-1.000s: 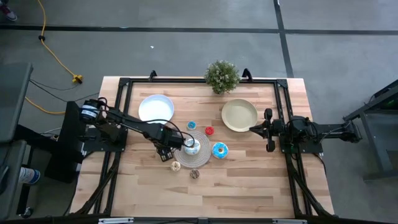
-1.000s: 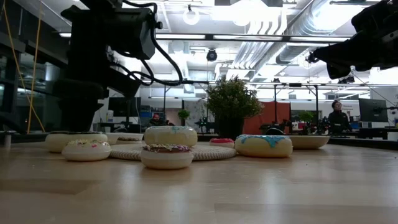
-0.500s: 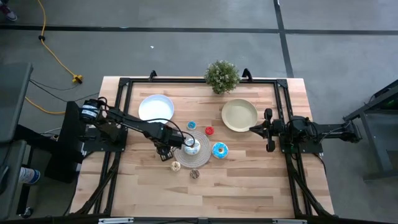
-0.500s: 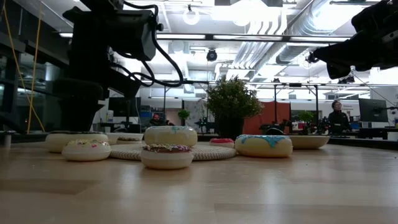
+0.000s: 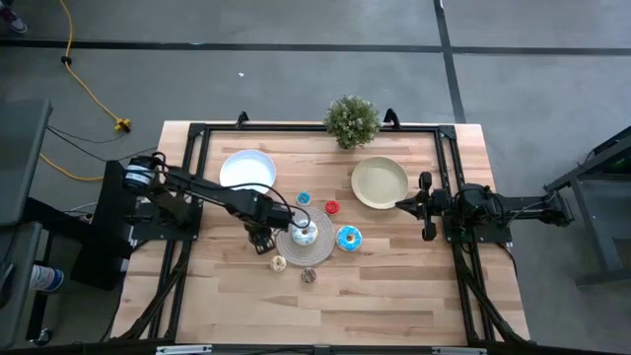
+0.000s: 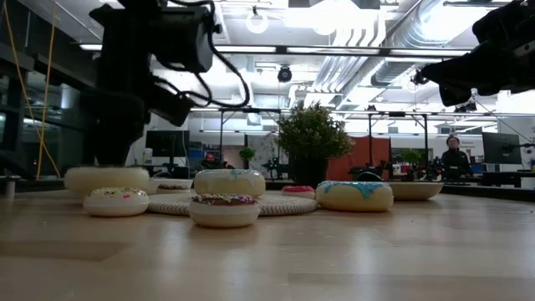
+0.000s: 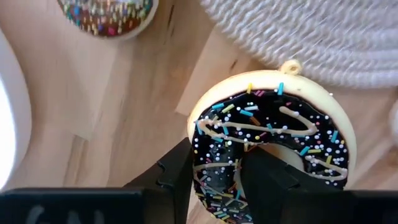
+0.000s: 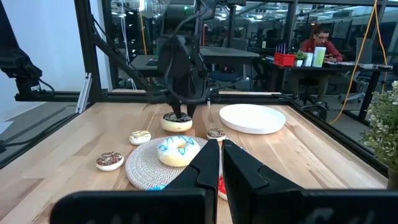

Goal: Pick & Place donuts
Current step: Put the large black donut on the white plate

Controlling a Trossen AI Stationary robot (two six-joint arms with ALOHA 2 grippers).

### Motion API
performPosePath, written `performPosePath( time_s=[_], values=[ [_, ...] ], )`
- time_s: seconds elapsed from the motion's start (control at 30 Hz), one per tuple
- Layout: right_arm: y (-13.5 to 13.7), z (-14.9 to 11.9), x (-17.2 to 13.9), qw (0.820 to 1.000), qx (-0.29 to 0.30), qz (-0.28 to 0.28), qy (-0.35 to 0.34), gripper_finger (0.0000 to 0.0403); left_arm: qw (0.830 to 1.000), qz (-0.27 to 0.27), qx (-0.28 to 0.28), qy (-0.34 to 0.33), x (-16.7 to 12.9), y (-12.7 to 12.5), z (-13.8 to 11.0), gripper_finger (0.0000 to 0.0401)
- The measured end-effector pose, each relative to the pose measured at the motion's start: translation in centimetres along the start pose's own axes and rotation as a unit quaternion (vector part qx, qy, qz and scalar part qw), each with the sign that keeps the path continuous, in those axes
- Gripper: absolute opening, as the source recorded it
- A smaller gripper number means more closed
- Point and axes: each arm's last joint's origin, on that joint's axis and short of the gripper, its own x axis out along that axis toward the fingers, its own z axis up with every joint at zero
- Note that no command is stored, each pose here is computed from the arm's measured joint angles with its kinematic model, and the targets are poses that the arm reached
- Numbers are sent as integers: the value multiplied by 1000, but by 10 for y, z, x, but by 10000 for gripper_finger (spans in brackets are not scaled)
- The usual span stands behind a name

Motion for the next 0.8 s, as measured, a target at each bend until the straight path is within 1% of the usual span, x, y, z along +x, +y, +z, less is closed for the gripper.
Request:
performPosePath(
  time_s=[0.17, 0.43, 0.63, 0.8],
  values=[
    [0, 0, 0, 1000, 0, 0, 0, 12, 1000, -6, -23, -6, -21, 15, -2, 115],
    [0, 0, 0, 1000, 0, 0, 0, 12, 996, 12, -90, -10, -43, 53, -3, 115],
    [0, 0, 0, 1000, 0, 0, 0, 12, 988, 37, -152, -14, -49, 86, 0, 115],
    [0, 0, 0, 1000, 0, 0, 0, 12, 978, 43, -204, -15, -47, 113, 6, 115]
  ],
)
